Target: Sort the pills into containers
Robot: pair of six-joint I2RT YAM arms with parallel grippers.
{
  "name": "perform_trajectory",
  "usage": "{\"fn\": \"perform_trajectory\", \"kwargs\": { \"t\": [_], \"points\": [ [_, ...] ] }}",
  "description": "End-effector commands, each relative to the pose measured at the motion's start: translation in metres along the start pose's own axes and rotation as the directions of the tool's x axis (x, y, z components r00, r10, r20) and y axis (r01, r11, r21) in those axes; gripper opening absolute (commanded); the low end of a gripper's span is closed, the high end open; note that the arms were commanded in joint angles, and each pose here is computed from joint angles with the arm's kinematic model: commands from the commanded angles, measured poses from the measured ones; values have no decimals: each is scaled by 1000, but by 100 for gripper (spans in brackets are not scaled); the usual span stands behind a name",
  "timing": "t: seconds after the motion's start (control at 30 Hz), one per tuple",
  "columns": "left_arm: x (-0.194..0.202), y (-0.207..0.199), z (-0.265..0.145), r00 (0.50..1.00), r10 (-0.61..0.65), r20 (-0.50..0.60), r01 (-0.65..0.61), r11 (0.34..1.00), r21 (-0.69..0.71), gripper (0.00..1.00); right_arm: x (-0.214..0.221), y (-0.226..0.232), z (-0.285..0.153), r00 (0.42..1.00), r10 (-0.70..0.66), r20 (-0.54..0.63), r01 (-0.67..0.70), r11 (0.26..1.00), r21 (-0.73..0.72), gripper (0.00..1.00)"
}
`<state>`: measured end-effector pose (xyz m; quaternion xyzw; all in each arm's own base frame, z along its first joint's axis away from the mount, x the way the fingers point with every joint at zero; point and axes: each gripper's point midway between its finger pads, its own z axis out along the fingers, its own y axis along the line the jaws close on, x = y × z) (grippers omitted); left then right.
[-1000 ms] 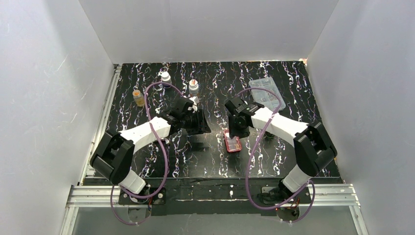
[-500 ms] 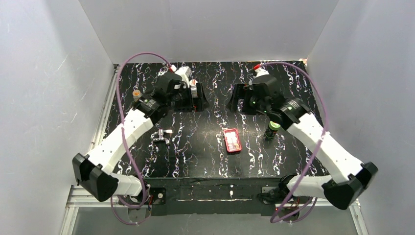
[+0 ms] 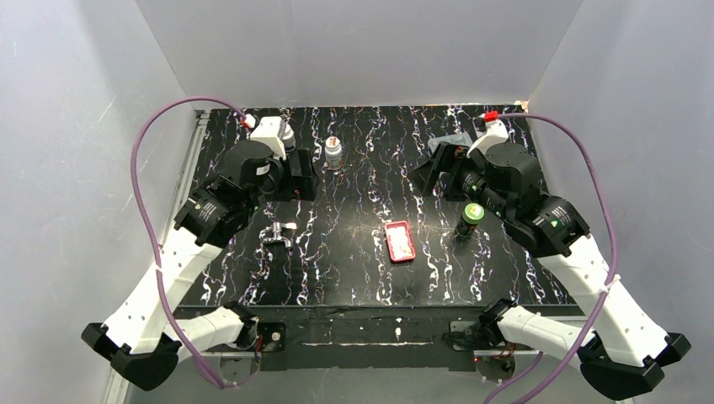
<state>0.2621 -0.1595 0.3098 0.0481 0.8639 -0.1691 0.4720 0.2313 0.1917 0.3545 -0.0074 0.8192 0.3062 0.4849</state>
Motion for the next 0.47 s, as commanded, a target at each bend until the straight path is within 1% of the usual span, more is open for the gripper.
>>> {"fn": "perform_trajectory", "kwargs": {
  "t": [0.0, 0.43],
  "points": [
    [5, 16, 4, 1000, 18, -7, -19, 997, -75, 98, -5, 4, 6, 1000, -12, 24, 13, 1000, -21, 98],
    [5, 23, 7, 1000, 22, 2, -21, 993, -113, 98, -3, 3, 6, 1000, -12, 16, 12, 1000, -16, 98]
  ]
}}
